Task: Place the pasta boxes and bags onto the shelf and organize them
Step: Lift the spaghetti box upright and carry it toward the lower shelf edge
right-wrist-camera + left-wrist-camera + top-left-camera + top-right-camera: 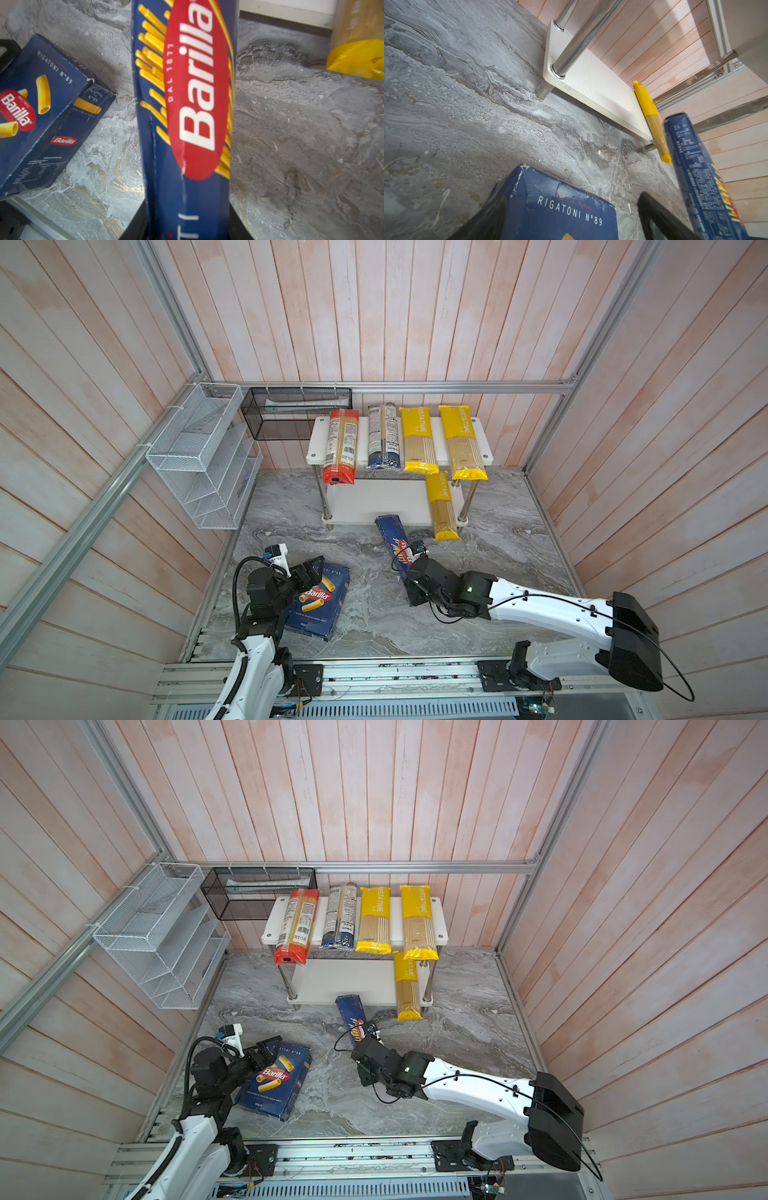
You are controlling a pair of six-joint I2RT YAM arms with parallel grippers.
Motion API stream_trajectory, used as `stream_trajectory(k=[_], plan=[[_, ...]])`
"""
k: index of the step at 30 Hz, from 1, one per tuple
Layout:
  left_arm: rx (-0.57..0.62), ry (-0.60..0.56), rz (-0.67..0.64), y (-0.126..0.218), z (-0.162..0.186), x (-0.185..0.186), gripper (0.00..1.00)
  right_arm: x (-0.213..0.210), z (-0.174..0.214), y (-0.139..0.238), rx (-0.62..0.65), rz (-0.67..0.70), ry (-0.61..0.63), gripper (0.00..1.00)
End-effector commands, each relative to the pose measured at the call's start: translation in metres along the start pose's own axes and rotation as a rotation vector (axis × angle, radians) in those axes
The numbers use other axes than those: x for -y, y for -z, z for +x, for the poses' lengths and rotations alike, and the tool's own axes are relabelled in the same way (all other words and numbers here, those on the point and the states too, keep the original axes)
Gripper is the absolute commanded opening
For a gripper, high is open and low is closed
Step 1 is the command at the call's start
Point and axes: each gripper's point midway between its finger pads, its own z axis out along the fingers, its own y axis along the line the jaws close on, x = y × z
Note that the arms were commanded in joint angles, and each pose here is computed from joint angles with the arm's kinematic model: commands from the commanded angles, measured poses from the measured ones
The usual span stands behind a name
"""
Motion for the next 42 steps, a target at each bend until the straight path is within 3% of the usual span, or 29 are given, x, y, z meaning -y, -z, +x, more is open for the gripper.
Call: stream_trajectory(k=[1,21,42], plan=[[-0.014,0.001,0.003,0.000,0.006,-0.001,1.00,0.005,-0.054,0.021,0.170,0.012,-0.097,0.20],[0.008,-0.028,0.058,0.006,0.008,0.009,1.00,0.040,-0.132,-0.012,0.234,0.081,-0.181,0.16],[0.003,-0.031,0.072,0.006,0.009,0.011,0.99,0.070,-0.167,-0.053,0.245,0.138,-0.225,0.16]])
